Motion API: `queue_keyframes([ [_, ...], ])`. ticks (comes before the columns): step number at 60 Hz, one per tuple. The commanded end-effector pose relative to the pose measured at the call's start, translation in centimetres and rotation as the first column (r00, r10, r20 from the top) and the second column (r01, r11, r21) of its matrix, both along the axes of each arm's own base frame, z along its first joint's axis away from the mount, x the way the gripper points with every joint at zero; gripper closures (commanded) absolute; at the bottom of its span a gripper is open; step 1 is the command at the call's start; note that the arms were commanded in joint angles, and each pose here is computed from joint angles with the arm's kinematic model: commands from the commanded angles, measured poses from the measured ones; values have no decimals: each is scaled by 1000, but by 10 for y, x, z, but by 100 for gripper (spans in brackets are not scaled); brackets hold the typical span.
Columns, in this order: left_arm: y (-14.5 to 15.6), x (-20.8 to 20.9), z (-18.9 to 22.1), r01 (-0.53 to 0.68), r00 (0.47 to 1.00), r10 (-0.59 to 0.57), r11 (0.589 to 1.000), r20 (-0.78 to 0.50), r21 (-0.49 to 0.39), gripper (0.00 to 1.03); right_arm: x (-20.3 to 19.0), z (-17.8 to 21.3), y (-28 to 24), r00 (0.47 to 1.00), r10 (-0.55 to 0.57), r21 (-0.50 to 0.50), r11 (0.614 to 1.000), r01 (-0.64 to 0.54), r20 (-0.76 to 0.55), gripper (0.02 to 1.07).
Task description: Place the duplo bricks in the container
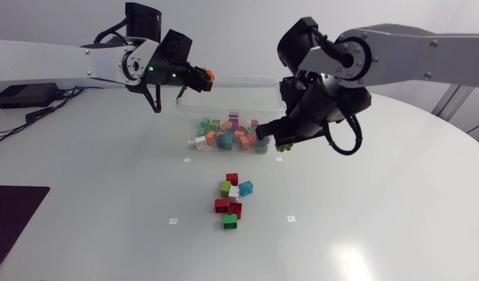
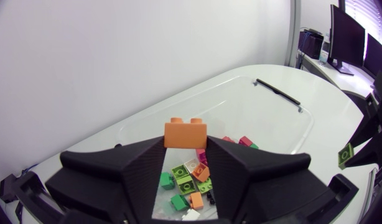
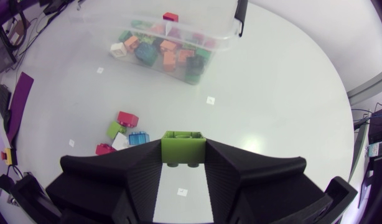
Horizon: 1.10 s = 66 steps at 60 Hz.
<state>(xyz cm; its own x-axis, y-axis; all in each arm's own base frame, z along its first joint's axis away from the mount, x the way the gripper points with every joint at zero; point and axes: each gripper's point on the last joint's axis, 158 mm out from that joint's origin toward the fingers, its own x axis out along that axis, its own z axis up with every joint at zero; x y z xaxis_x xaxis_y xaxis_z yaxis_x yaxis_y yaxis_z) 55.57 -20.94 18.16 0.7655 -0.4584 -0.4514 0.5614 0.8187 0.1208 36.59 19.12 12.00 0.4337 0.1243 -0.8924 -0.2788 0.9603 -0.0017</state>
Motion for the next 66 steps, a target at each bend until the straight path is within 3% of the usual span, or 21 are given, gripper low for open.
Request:
queue_keyframes([
  [1,-7,8,-2,-16,1000,16,1000,-7,-21,25,8,26,0,999,5,24,1000,-6,48,81],
  [2,-6,8,-4,-20,1000,20,1000,-10,-17,17,11,32,1,998,4,33,999,-6,61,81],
  [7,-2,4,-4,-29,1000,29,1000,-10,-3,5,21,45,2,997,-7,64,998,2,82,81],
  [26,23,-49,29,-14,998,11,999,62,43,5,52,70,19,991,-16,152,988,-5,135,81],
  [41,29,-106,24,86,993,-95,989,72,116,6,82,84,30,982,-27,199,980,-11,189,81],
  [51,21,-142,-5,212,976,-217,964,15,161,6,100,83,36,978,-36,214,977,-9,205,81],
  [66,6,-189,-53,398,917,-393,888,-69,231,6,127,78,37,974,-65,243,970,10,218,81],
])
